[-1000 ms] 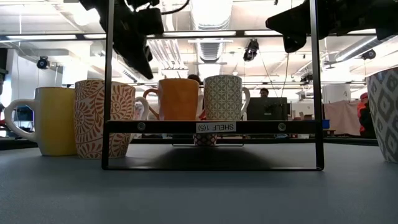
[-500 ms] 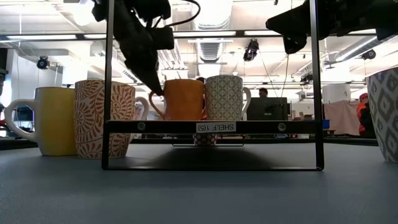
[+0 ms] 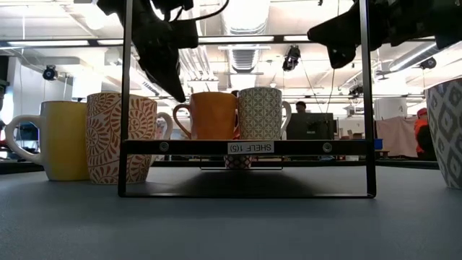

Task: Place coffee mugs
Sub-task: Put the gray patterned mug on the shelf

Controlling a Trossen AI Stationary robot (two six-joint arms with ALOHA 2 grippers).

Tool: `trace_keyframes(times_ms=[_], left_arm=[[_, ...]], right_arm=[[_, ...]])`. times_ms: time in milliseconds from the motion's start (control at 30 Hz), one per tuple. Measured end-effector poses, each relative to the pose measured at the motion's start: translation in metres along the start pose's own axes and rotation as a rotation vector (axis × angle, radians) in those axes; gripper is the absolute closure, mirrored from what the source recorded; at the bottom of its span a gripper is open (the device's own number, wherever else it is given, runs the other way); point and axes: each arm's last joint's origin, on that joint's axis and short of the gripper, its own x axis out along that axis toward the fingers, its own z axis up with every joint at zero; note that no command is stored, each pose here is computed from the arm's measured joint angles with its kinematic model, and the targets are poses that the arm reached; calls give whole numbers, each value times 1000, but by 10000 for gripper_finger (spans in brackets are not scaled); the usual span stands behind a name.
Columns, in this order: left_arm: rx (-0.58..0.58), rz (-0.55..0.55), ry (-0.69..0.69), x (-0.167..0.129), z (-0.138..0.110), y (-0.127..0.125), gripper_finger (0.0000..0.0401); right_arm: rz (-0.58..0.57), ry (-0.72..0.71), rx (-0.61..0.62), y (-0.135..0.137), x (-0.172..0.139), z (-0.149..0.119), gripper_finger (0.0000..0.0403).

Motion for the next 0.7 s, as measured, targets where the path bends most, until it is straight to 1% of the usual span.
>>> trace_keyframes(times_ms=[267, 367, 433, 567, 700], left_arm=[[68, -45, -34, -3, 0, -22, 401], [87, -62, -59, -7, 1, -28, 401], [100, -73, -68, -10, 0, -33, 401], [133, -94, -104, -20, -1, -41, 401], [188, -117, -166, -28, 1, -49, 401]], right_arm=[[-1, 12, 63, 1, 6, 0, 392], [0, 25, 88, 2, 9, 3, 392], [0, 45, 127, 2, 11, 8, 392], [-13, 181, 196, 3, 13, 23, 392], [-8, 360, 188, 9, 11, 37, 392]])
